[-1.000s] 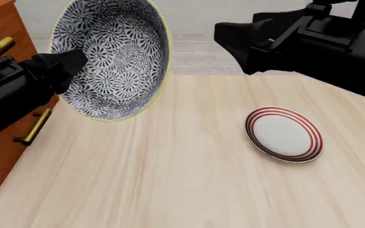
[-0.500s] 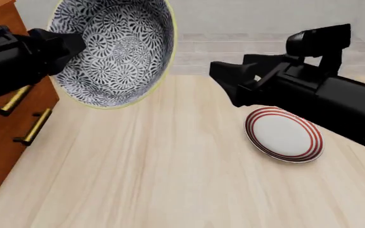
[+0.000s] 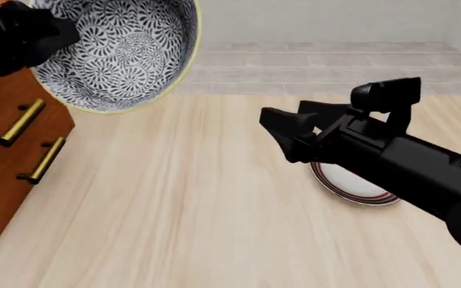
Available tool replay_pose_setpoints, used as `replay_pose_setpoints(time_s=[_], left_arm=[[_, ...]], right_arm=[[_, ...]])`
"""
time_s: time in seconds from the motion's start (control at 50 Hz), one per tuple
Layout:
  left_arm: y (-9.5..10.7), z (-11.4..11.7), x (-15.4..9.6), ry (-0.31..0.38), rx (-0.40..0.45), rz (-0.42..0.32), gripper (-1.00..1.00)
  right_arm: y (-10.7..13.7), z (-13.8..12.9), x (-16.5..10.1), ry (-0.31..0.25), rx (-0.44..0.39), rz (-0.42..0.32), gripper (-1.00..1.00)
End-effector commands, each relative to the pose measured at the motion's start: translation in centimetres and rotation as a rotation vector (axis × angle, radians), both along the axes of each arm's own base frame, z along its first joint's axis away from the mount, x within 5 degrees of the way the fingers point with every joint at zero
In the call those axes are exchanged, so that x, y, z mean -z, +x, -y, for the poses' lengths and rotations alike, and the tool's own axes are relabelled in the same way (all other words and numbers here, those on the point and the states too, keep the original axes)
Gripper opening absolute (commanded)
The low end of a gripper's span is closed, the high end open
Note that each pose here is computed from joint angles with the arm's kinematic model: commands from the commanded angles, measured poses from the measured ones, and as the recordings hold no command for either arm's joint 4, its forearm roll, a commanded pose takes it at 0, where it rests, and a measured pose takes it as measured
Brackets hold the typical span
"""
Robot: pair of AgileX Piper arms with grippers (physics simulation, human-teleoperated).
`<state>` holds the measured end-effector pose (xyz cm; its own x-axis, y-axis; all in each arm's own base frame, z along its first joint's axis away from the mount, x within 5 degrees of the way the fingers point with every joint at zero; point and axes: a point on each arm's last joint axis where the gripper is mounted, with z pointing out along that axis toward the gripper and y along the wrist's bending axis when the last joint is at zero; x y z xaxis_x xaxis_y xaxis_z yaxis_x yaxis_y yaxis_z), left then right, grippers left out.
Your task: Put the bowl on top of the cabinet.
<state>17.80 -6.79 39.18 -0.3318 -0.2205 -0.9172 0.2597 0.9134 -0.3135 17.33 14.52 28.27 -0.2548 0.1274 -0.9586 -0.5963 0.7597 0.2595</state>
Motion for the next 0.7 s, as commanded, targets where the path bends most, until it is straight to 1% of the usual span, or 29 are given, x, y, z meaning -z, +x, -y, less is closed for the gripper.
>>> replay_pose_setpoints(time_s=[0.02, 0.08, 0.1, 0.18, 0.26, 0.34, 0.42, 0.48, 0.52, 0.58, 0.6, 0.62, 0.64, 0.68, 0.7], left_arm=[[-0.4, -0.9, -2.2, 0.035, -0.025, -0.012, -1.0], [-0.5, -0.9, -2.8, 0.049, -0.024, -0.012, -1.0], [-0.6, -0.9, -3.2, 0.043, -0.02, -0.015, -1.0], [-0.9, -1.3, -4.0, 0.058, -0.034, -0.008, -1.0], [-1.1, -1.5, -4.3, 0.065, -0.04, -0.008, -1.0], [-1.3, -1.9, -4.9, 0.07, -0.057, -0.015, -1.0], [-1.4, -2.2, -5.7, 0.075, -0.067, -0.011, -1.0], [-1.2, -2.3, -5.7, 0.094, -0.073, -0.015, -1.0], [-0.9, -2.4, -6.0, 0.135, -0.071, -0.016, -1.0], [-0.5, -2.6, -6.1, 0.174, -0.075, -0.029, -1.0], [-0.2, -2.6, -6.0, 0.2, -0.07, -0.04, -1.0], [0.0, -2.6, -6.0, 0.208, -0.068, -0.045, -1.0], [0.2, -2.4, -5.8, 0.185, -0.069, -0.068, -1.0], [0.3, -2.3, -5.8, 0.19, -0.067, -0.073, -1.0], [0.4, -2.4, -5.8, 0.23, -0.057, -0.072, -1.0]], right_arm=[[-0.6, 0.1, 1.1, 0.043, -0.008, -0.018, 1.0], [-0.8, 0.1, 1.4, 0.053, -0.011, -0.028, 1.0], [-0.8, 0.1, 1.5, 0.053, -0.013, -0.029, 1.0], [-0.9, 0.1, 1.7, 0.063, -0.014, -0.038, 1.0], [-0.9, 0.2, 2.0, 0.063, -0.011, -0.043, 1.0], [-1.1, 0.4, 2.3, 0.082, -0.006, -0.057, 1.0], [-1.2, 0.4, 2.5, 0.082, -0.009, -0.061, 1.0], [-1.2, 0.4, 2.5, 0.087, -0.011, -0.063, 1.0], [-1.1, 0.3, 2.6, 0.085, -0.011, -0.066, 1.0], [-1.2, 0.3, 2.6, 0.087, -0.012, -0.067, 1.0], [-1.1, 0.3, 2.6, 0.088, -0.012, -0.067, 1.0], [-1.1, 0.3, 2.7, 0.093, -0.01, -0.07, 1.0], [-1.1, 0.3, 2.7, 0.094, -0.009, -0.07, 1.0], [-1.1, 0.3, 2.7, 0.094, -0.008, -0.07, 1.0], [-1.1, 0.4, 2.7, 0.097, -0.005, -0.072, 1.0]])
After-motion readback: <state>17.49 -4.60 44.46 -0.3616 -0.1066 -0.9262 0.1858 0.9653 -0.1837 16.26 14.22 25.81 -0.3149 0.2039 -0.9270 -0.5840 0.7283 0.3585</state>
